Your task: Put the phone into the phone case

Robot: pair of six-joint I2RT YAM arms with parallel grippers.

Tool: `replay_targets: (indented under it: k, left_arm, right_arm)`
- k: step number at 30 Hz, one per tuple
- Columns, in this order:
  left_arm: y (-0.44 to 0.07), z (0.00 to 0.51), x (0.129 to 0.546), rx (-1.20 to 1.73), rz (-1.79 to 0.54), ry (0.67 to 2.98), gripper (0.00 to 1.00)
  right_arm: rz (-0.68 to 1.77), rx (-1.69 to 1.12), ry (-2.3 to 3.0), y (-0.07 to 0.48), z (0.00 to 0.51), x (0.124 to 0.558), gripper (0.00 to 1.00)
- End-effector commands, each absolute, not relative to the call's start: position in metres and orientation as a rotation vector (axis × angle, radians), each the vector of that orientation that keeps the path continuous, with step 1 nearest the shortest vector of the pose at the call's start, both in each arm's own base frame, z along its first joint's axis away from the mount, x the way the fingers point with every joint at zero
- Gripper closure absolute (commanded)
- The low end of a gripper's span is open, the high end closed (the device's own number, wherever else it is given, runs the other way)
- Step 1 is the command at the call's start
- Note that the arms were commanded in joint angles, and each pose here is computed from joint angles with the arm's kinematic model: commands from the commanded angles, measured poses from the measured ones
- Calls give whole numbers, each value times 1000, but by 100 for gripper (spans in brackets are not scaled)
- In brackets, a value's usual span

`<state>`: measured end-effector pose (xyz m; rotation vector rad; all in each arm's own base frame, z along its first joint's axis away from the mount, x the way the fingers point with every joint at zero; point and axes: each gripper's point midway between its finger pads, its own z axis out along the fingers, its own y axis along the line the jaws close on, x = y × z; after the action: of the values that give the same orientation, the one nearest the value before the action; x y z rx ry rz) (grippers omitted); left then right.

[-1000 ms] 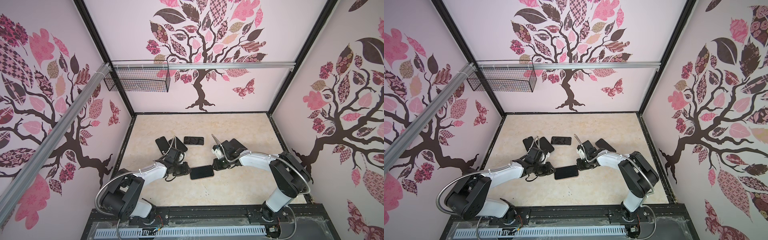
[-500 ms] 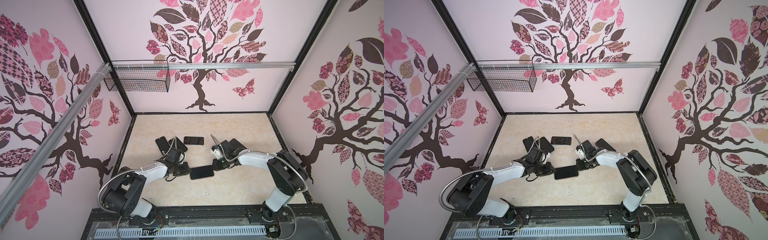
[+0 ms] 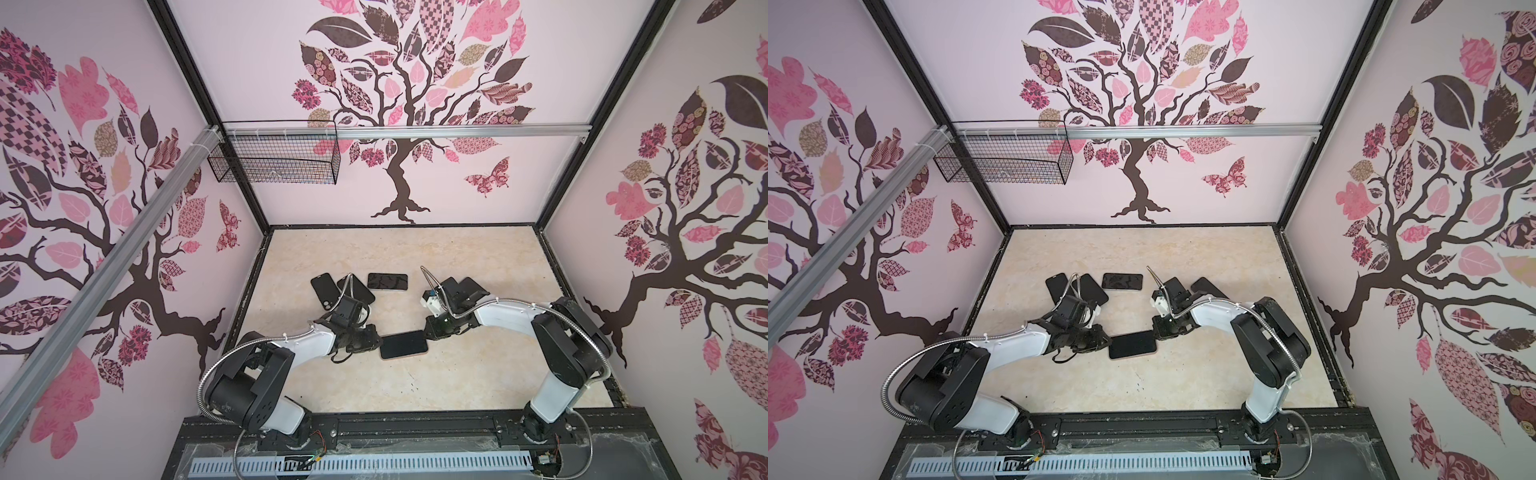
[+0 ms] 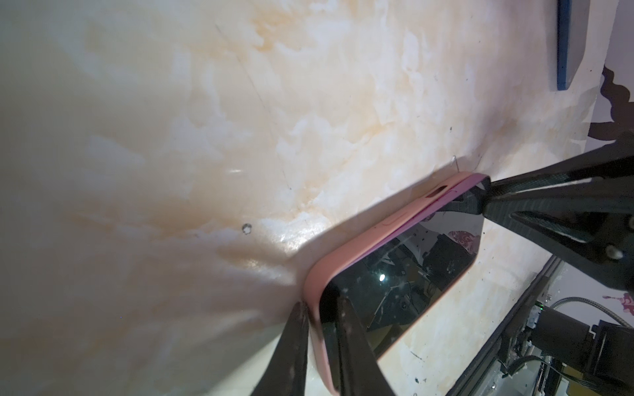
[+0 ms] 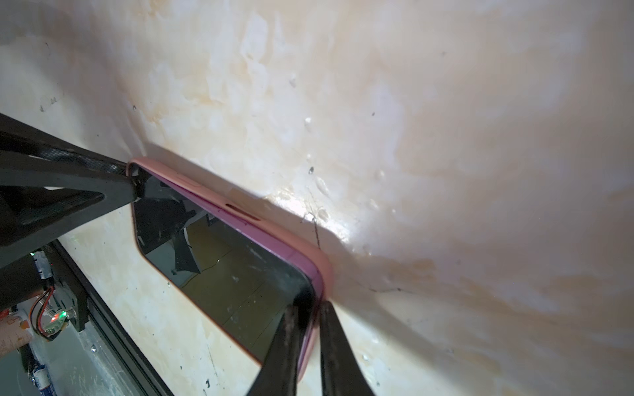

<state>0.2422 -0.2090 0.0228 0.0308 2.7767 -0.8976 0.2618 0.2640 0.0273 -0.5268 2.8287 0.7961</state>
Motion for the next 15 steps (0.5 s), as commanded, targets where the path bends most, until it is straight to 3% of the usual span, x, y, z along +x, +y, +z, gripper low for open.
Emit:
replay_targets:
  k: [1, 15]
  left_arm:
    - [-215, 14, 236, 51, -928, 2785, 82]
    - [-221, 7, 233, 51, -967, 2778, 83]
  right_arm:
    - [756, -563, 2919, 258, 3, 249, 84]
    - [655, -554, 3013, 250, -32, 241, 85]
